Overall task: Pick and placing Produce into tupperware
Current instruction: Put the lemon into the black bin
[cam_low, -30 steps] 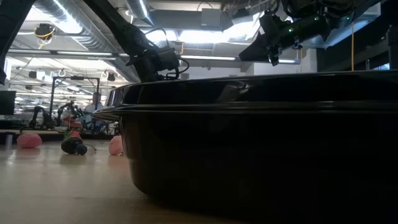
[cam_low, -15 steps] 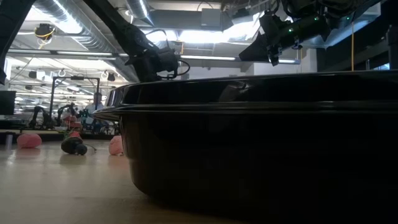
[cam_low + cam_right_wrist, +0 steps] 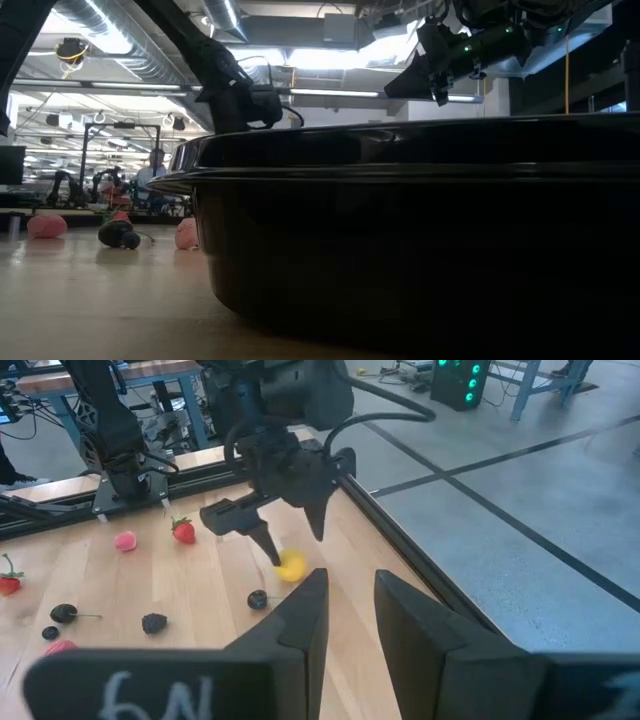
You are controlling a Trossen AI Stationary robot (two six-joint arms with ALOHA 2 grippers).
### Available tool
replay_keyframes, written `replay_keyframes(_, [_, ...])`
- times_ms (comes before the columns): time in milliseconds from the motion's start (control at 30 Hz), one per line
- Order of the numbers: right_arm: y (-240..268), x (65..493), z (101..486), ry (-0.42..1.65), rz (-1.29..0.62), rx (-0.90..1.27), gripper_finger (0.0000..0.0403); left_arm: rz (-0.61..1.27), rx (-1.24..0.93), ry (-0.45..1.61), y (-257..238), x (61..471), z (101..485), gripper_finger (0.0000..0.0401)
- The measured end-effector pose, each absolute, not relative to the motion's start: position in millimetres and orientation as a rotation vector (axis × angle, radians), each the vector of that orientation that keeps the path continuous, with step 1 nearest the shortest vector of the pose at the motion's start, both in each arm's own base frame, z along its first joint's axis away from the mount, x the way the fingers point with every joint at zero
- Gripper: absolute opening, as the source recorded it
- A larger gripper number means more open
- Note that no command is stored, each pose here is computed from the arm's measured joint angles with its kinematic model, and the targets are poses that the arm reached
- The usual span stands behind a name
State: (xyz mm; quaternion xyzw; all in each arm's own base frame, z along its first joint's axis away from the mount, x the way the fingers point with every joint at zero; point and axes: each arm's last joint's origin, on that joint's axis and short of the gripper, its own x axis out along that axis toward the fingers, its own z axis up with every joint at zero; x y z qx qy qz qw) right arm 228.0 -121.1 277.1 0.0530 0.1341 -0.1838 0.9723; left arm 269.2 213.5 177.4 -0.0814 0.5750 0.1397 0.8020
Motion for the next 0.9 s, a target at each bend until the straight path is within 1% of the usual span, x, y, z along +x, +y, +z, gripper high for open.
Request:
replay_keyframes(267, [-121.1,228.0,277.0,0.271,-0.371,0.107,0.0087,0.263,-0.081,1.305,200.1,274.8,175.3,0.0308])
replay_keyframes(633, [-120.9,227.7,275.9,0.283,-0.371,0.111,0.0087,0.245,-0.074,1.322,194.8,276.6,174.6,0.0308])
replay_keyframes(900, [-120.5,227.1,273.7,0.306,-0.371,0.118,0.0087,0.232,-0.034,1.322,191.9,271.4,158.2,0.0308])
